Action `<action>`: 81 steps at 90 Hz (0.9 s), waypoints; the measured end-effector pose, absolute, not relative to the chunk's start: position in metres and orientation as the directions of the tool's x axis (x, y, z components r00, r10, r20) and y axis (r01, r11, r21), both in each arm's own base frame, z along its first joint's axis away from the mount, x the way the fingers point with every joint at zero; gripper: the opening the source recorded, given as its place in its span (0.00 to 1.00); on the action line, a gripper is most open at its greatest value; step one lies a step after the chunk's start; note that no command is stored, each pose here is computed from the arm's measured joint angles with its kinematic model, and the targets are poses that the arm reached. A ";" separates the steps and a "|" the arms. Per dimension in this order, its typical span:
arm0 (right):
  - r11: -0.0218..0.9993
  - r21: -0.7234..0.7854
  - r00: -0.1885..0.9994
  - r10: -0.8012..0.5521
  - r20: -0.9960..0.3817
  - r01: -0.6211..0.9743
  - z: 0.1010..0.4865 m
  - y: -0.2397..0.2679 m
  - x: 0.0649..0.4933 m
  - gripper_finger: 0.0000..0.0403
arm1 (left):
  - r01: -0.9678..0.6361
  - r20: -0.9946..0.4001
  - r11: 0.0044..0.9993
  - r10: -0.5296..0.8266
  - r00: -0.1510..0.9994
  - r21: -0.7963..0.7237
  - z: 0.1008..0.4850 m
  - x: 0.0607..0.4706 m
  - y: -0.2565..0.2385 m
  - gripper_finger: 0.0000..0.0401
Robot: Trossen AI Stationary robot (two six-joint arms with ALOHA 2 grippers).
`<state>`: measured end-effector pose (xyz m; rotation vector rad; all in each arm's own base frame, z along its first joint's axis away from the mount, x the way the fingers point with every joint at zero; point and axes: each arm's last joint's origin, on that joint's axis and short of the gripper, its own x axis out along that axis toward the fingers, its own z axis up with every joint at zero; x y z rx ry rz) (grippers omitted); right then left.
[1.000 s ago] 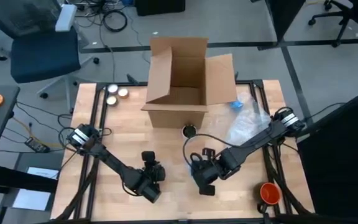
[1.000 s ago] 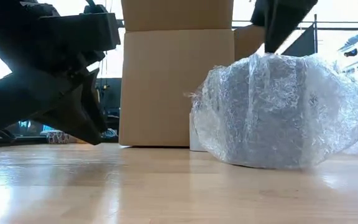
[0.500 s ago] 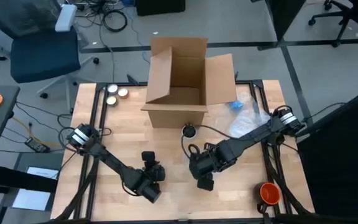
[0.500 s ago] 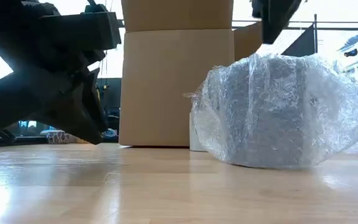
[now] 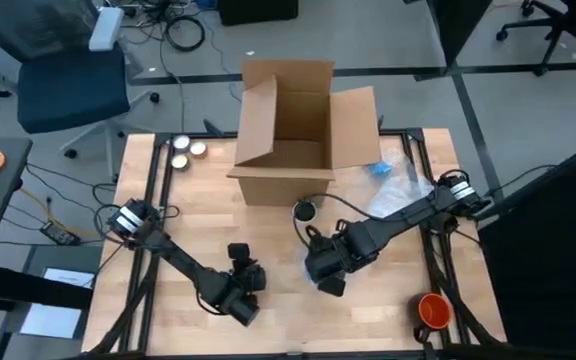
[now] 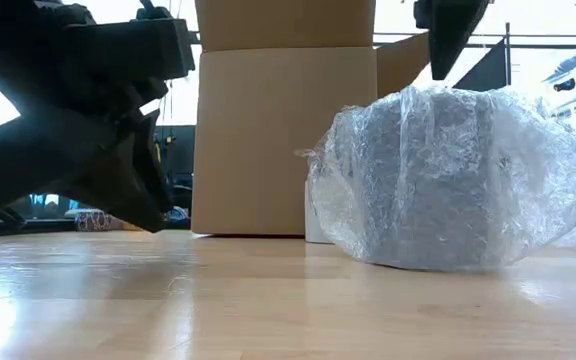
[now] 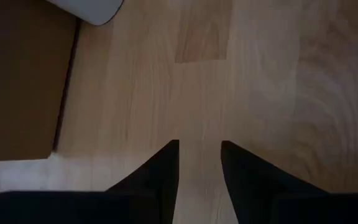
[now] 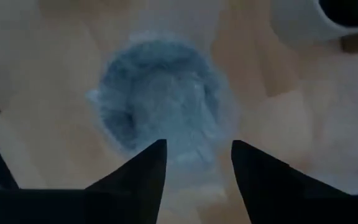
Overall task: Wrap mug
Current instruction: Wrap the blue cup with the transparent bubble wrap
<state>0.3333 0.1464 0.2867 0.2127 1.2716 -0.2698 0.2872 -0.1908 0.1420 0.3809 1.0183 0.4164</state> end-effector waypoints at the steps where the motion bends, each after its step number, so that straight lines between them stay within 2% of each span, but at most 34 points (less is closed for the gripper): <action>1: 0.951 0.009 0.275 -0.081 -0.958 0.310 0.287 0.147 0.334 0.40 | -0.156 -0.733 0.858 0.502 0.460 0.490 0.142 0.287 -0.191 0.26; 16: 0.966 0.018 0.326 -0.069 -0.943 0.256 0.285 0.151 0.337 0.38 | -0.156 -0.733 0.858 0.501 0.460 0.490 0.142 0.287 -0.191 0.26; 30: 0.966 0.003 0.305 -0.079 -0.949 0.258 0.272 0.150 0.336 0.35 | -0.162 -0.731 0.863 0.495 0.469 0.480 0.142 0.288 -0.192 0.26; 47: 0.964 0.022 0.273 -0.052 -0.960 0.263 0.242 0.145 0.336 0.30 | -0.189 -0.711 0.900 0.427 0.559 0.392 0.145 0.299 -0.200 0.26; 62: 0.962 0.056 0.301 -0.028 -0.953 0.268 0.220 0.141 0.337 0.22 | -0.132 -0.692 0.930 0.346 0.633 0.344 0.148 0.309 -0.208 0.26; 81: 0.964 0.073 0.324 -0.014 -0.946 0.254 0.214 0.140 0.338 0.10 | -0.126 -0.686 0.934 0.333 0.647 0.335 0.149 0.311 -0.209 0.26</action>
